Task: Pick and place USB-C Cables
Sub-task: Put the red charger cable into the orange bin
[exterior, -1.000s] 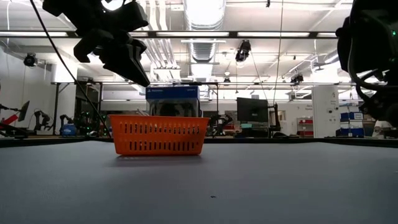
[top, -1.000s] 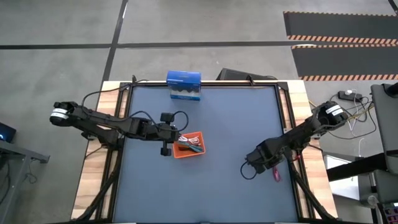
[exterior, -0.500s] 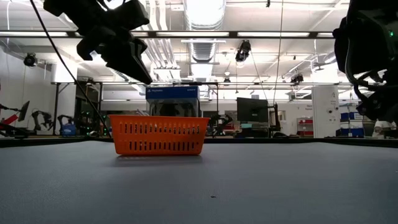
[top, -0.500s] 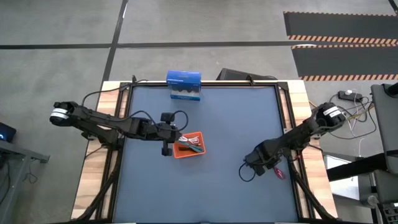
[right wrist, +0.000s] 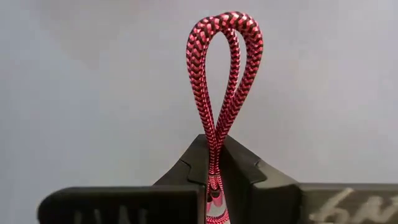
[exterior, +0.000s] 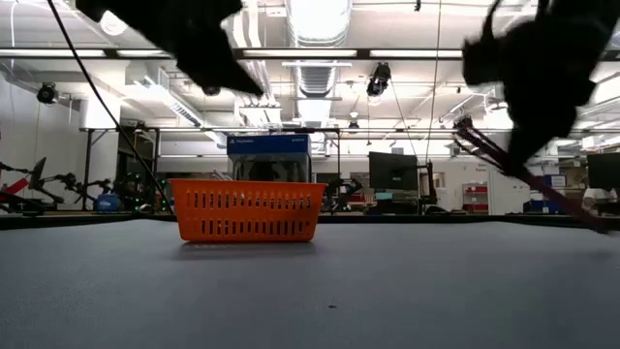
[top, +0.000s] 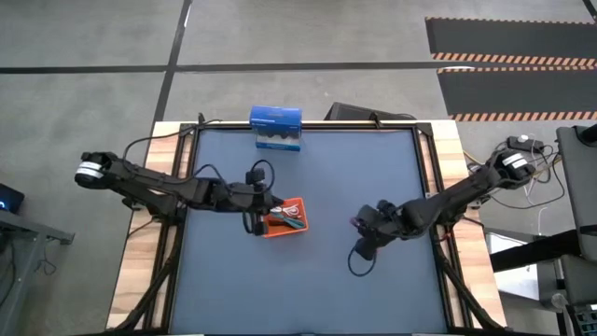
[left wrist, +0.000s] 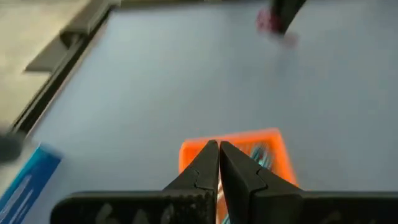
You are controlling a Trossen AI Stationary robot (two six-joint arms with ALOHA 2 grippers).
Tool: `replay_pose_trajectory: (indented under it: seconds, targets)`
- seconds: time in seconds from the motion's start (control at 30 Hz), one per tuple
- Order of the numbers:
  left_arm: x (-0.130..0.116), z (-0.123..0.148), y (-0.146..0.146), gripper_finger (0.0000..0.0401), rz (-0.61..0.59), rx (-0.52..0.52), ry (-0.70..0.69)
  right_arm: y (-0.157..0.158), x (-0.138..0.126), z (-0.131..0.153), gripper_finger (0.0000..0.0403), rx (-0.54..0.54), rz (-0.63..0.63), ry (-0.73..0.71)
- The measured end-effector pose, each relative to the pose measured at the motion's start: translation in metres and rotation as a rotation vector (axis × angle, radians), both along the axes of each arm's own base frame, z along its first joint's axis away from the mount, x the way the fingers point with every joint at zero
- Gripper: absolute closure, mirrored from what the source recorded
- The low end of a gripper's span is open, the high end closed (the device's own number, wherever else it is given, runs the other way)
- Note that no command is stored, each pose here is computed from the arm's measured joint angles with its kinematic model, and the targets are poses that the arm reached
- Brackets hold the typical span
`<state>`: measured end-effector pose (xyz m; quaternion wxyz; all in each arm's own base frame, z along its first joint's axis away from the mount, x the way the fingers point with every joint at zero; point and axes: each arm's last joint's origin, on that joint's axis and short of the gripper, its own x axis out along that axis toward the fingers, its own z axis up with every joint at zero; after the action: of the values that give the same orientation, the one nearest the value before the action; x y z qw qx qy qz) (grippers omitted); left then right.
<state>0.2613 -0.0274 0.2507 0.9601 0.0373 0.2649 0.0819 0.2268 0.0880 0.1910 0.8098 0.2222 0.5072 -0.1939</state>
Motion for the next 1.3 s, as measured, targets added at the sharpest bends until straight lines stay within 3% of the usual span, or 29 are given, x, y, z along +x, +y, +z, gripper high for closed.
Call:
replay_pose_trajectory:
  seconds: [0.17, 0.37, 0.67, 0.87, 1.1, 1.3]
  targets:
    - [0.006, 0.017, -0.016, 0.0401, -0.057, -0.032, -0.195, -0.005, 0.019, 0.013, 0.0389, -0.128, 0.17, -0.214]
    - [0.007, 0.029, -0.031, 0.0401, -0.112, -0.057, -0.321, -0.008, 0.042, 0.027, 0.039, -0.266, 0.356, -0.467]
    - [0.007, 0.037, -0.037, 0.0401, -0.125, -0.091, -0.411, -0.007, 0.048, 0.041, 0.039, -0.472, 0.445, -0.943]
    - [0.007, 0.039, -0.037, 0.0401, -0.11, -0.139, -0.433, -0.01, 0.038, 0.03, 0.039, -0.503, 0.424, -1.087]
    - [0.01, 0.038, -0.037, 0.0401, -0.11, -0.15, -0.473, -0.002, 0.052, 0.021, 0.039, -0.495, 0.533, -1.223]
    - [0.022, 0.025, -0.041, 0.0398, -0.129, -0.178, -0.453, 0.004, 0.068, 0.015, 0.039, -0.529, 0.557, -1.207]
